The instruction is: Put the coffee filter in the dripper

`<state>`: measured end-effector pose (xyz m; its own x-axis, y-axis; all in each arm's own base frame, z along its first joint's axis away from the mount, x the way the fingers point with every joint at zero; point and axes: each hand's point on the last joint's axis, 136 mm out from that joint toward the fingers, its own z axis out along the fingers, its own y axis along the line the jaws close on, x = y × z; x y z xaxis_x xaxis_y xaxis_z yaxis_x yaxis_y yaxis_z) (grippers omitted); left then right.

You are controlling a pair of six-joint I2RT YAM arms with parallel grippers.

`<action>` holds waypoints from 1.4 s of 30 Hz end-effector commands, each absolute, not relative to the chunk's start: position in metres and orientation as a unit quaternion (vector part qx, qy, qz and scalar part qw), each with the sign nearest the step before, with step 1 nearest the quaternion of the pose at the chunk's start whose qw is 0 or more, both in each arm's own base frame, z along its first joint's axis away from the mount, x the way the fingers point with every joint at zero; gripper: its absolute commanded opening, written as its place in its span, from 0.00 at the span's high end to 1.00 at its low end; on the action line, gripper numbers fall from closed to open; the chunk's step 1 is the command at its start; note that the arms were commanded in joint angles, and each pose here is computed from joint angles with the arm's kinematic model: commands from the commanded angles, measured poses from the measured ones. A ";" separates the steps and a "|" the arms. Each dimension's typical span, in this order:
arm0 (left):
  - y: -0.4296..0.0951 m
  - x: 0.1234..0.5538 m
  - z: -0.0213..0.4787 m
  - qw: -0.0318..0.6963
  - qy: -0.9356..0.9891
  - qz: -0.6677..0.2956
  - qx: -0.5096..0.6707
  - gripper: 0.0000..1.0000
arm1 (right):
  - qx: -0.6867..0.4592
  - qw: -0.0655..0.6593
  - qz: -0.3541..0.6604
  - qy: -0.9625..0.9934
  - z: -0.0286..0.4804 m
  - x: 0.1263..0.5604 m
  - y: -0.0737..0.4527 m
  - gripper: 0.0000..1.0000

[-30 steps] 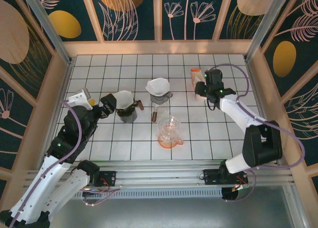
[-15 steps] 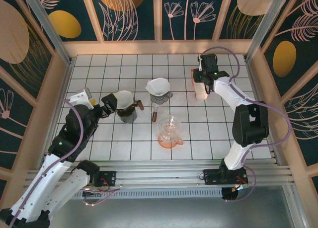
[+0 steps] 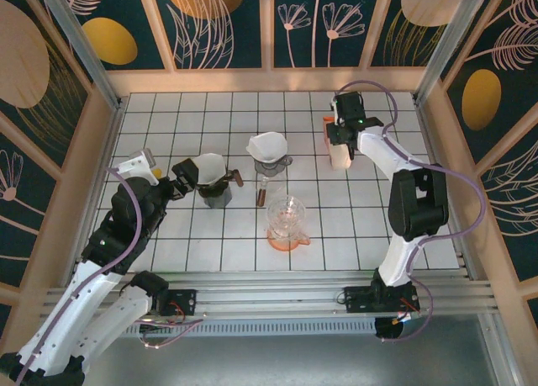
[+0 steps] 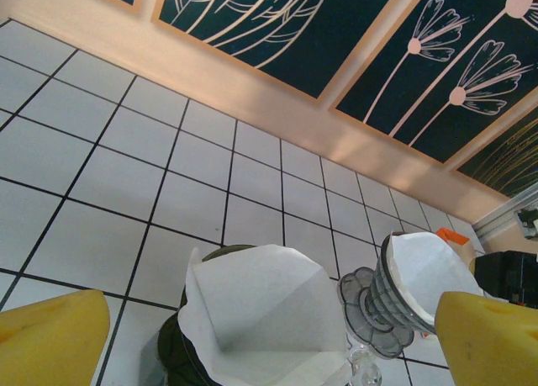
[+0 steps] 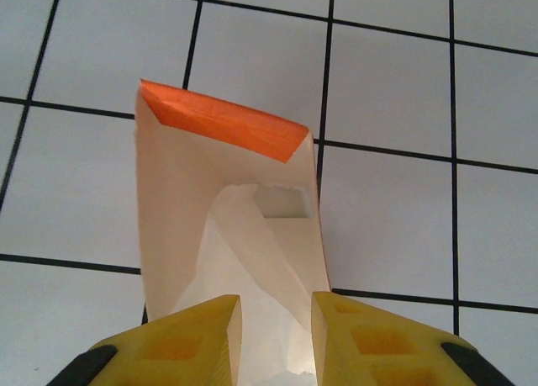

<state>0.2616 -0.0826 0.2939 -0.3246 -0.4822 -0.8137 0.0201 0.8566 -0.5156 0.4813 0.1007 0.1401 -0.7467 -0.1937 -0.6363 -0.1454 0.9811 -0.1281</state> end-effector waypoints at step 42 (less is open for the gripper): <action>-0.079 0.260 0.290 0.560 0.785 -0.216 -0.150 0.01 | -0.050 0.431 -0.126 0.892 0.218 0.417 0.108 1.00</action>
<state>0.2614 -0.0827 0.2890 -0.3377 -0.4762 -0.8119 0.0124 0.8602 -0.5098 0.4417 0.1163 0.2029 -0.6308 -0.2468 -0.7357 -0.0530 0.9595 -0.2765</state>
